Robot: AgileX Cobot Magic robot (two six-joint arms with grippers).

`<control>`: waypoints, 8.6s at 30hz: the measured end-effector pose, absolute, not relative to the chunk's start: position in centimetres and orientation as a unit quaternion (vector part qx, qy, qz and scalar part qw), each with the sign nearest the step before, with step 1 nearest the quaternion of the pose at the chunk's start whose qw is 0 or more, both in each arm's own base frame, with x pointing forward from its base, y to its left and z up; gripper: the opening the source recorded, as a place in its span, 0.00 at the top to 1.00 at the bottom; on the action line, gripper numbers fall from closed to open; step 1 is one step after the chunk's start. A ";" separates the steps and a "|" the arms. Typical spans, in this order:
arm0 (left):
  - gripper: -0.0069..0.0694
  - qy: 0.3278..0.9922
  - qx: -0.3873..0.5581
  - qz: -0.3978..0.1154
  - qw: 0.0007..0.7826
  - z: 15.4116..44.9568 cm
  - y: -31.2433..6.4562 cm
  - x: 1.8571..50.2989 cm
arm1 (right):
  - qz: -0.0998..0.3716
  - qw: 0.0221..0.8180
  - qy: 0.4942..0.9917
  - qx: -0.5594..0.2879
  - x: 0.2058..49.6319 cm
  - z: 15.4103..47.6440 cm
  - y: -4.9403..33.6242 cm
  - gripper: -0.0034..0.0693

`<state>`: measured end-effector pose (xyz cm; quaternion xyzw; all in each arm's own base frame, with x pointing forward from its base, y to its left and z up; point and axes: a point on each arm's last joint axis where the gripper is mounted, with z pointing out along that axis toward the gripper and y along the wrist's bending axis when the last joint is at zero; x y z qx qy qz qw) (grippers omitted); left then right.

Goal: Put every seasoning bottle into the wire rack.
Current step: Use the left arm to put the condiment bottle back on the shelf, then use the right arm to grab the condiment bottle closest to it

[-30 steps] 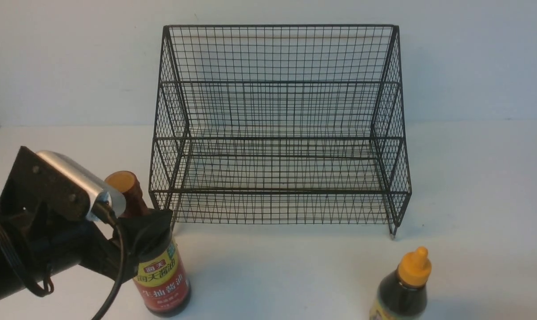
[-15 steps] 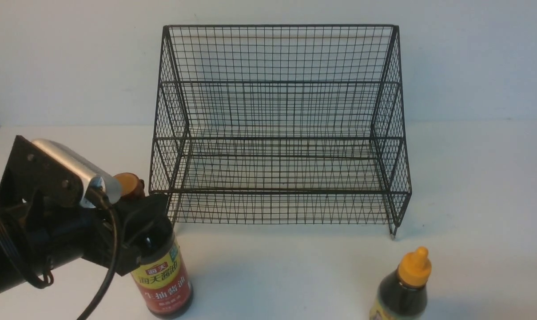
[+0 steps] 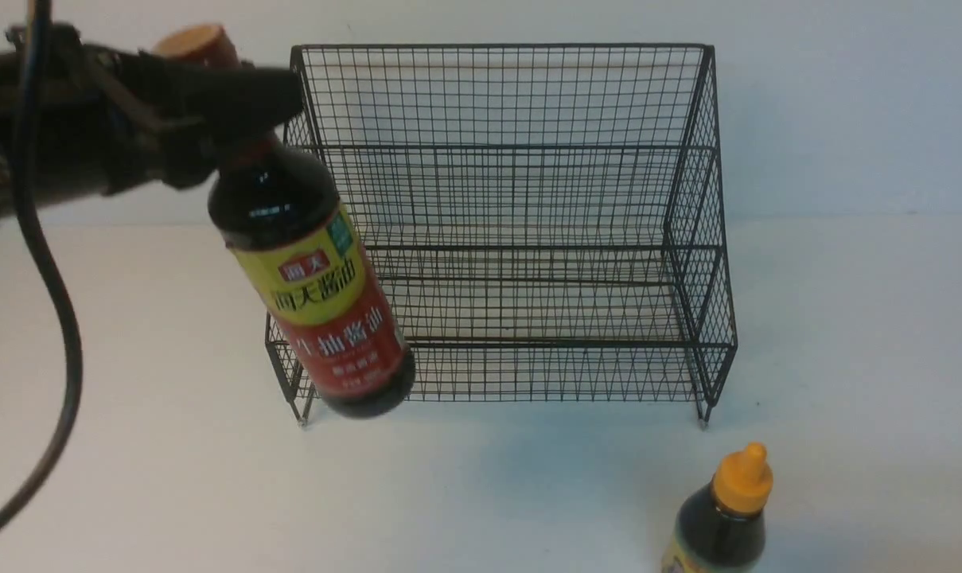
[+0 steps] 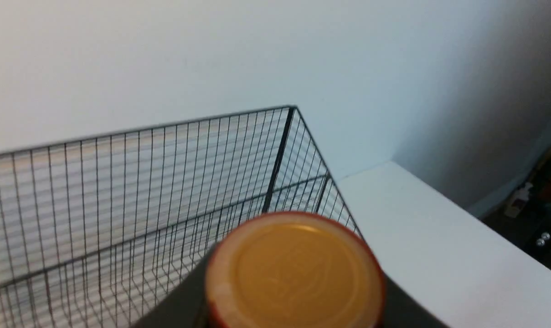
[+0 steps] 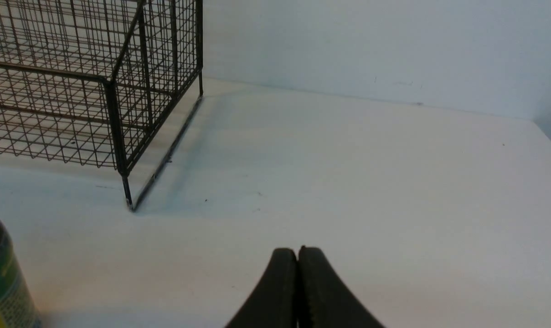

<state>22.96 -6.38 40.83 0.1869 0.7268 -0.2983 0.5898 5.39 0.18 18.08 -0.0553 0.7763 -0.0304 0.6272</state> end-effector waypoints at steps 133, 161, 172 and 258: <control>0.92 0.702 0.140 -0.214 0.665 26.9 -5.2 2.2 | -0.030 0.627 0.776 -0.055 5.4 18.1 0.2 0.97; 0.92 0.756 0.064 -0.045 0.650 22.6 -1.2 4.4 | -0.030 0.627 0.776 -0.055 5.4 18.1 0.2 0.97; 0.92 0.797 0.057 0.015 0.601 17.2 -0.2 5.3 | -0.030 0.627 0.776 -0.055 5.4 18.1 0.2 0.97; 0.92 0.803 0.045 0.010 0.594 17.1 -0.2 5.2 | 0.305 0.651 0.692 0.070 3.8 26.5 3.0 0.97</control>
